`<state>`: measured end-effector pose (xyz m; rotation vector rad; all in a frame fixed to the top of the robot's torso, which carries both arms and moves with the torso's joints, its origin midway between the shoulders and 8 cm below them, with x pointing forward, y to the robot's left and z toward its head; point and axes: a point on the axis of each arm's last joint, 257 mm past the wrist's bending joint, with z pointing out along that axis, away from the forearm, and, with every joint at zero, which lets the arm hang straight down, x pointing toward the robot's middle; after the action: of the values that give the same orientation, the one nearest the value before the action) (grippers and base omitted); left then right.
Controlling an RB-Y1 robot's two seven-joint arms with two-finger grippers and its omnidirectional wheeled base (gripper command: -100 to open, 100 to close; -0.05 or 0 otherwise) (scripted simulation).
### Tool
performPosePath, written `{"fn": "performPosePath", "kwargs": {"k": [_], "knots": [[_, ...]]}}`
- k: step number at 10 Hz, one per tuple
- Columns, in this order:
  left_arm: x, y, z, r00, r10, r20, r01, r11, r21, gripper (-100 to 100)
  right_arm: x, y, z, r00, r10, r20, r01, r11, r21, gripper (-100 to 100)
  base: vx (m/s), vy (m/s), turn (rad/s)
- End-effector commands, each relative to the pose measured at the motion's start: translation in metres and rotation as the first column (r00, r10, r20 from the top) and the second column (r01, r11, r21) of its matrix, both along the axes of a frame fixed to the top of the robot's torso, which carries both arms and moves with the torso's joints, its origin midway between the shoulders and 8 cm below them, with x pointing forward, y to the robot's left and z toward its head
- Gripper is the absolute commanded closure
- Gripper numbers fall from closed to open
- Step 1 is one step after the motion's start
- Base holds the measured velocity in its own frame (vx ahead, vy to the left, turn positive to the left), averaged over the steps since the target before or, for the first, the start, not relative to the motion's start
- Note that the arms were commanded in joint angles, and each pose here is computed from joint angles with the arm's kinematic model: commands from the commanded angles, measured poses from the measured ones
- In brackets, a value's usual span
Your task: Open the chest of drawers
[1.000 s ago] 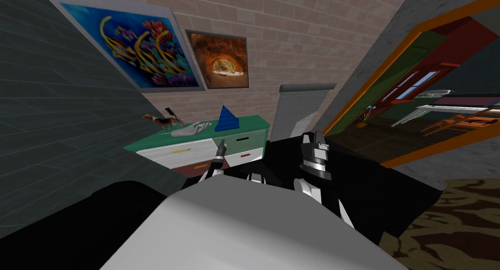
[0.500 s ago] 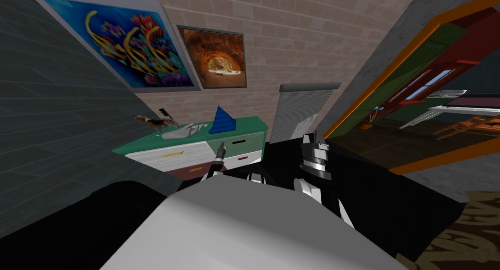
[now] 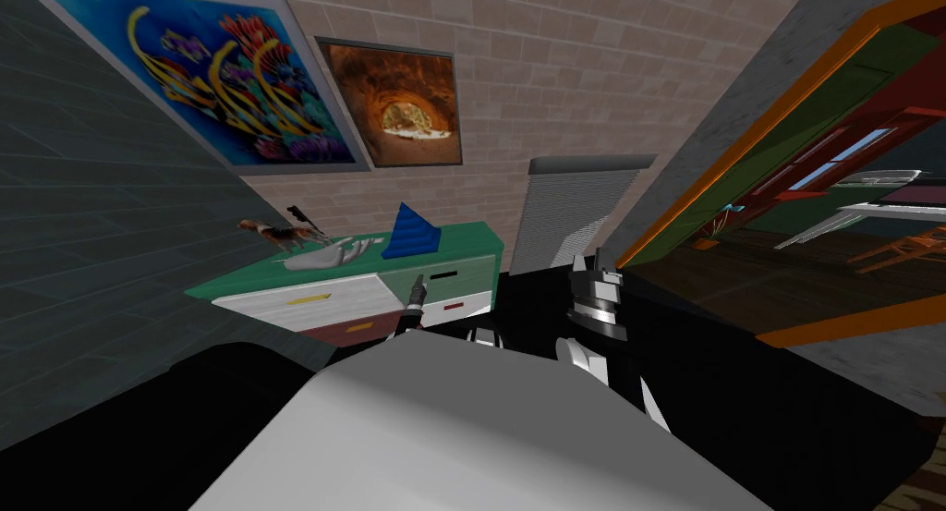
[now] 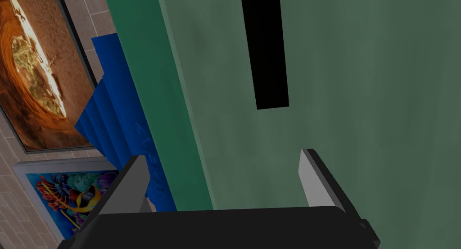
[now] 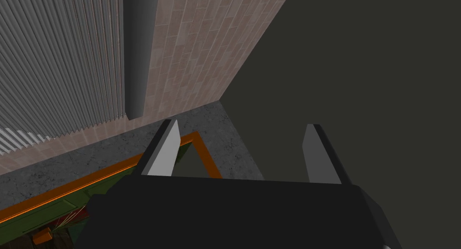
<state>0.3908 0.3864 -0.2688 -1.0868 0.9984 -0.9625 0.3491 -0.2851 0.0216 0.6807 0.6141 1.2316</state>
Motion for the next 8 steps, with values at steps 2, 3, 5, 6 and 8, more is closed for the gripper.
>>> {"fn": "performPosePath", "kwargs": {"k": [2, 3, 5, 6, 8], "knots": [[-0.008, -0.005, -0.030, 0.9987, 0.041, -0.031, -0.043, 0.9962, -0.075, -100, 0.000, 0.000, 0.000, 1.000, 0.000, 0.000, 0.000, 1.000, 0.000, 0, 0.100, -0.077, 0.027], [-0.009, -0.009, -0.038, 0.9980, 0.053, -0.036, -0.056, 0.9931, -0.103, -100, 0.000, 0.000, 0.000, 1.000, 0.000, 0.000, 0.000, 1.000, 0.000, 0, 0.083, -0.070, 0.018], [-0.012, -0.021, -0.049, 0.9965, 0.073, -0.043, -0.078, 0.9845, -0.157, -100, 0.000, 0.000, 0.000, 1.000, 0.000, 0.000, 0.000, 1.000, 0.000, 0, 0.059, -0.039, 0.015], [-0.012, -0.024, -0.052, 0.9960, 0.078, -0.044, -0.084, 0.9813, -0.173, -100, 0.000, 0.000, 0.000, 1.000, 0.000, 0.000, 0.000, 1.000, 0.000, 0, 0.031, -0.022, 0.006], [-0.008, -0.018, -0.044, 0.9962, 0.076, -0.042, -0.082, 0.9834, -0.162, -100, 0.000, 0.000, 0.000, 1.000, 0.000, 0.000, 0.000, 1.000, 0.000, 0, 0.039, 0.000, -0.005]]}}
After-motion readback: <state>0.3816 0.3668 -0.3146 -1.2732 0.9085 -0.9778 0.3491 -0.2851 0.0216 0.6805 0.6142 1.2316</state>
